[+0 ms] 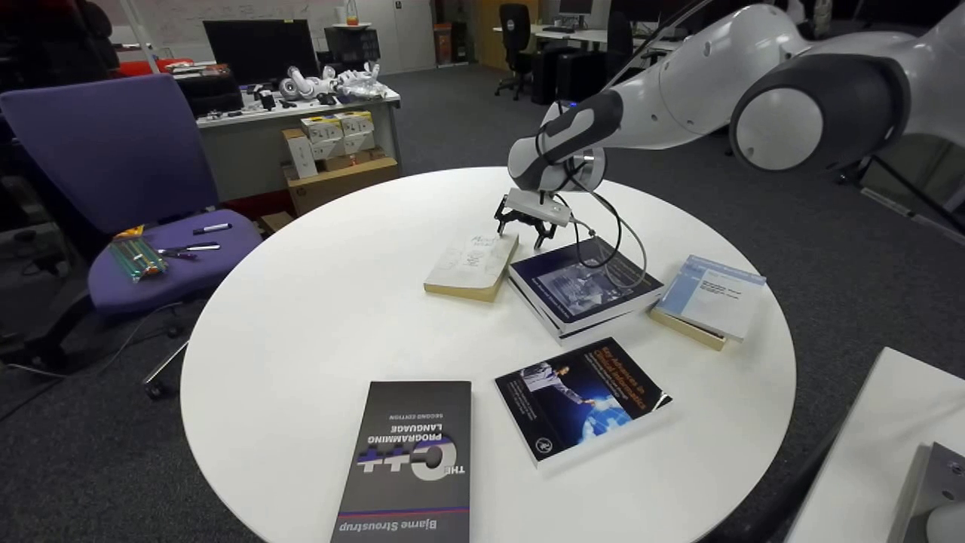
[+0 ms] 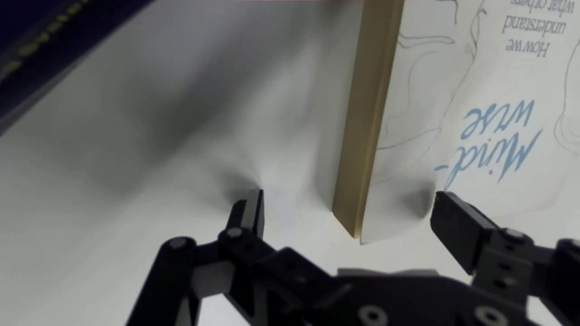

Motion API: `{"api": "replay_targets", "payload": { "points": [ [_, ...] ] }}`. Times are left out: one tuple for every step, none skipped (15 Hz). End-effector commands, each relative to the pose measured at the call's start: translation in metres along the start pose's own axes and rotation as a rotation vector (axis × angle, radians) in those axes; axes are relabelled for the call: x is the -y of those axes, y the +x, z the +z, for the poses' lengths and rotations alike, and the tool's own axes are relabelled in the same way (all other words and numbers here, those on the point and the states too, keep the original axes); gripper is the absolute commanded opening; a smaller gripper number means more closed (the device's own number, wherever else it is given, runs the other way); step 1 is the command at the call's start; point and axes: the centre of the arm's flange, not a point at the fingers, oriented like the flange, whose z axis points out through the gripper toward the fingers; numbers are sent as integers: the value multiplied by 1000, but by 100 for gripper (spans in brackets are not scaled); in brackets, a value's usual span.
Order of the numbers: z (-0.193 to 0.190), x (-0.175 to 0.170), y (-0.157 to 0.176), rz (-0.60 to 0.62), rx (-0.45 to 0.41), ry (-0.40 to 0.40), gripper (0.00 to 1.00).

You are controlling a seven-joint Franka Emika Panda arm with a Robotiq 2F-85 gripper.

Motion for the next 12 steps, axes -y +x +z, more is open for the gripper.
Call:
{"api": "replay_targets", "payload": {
  "points": [
    [1,11,8,35,-54,22,100],
    [1,12,8,40,-56,26,100],
    [1,12,8,45,-54,30,100],
    [1,13,7,46,-52,33,100],
    [0,15,6,46,-49,35,100],
    [0,15,5,47,-46,37,100],
    [0,17,5,48,-44,39,100],
    [0,19,4,48,-41,41,100],
    [0,20,2,48,-35,45,100],
    [-1,22,1,47,-32,48,100],
    [-1,24,-1,46,-30,52,100],
    [-1,26,-2,44,-27,54,100]
  ]
}}
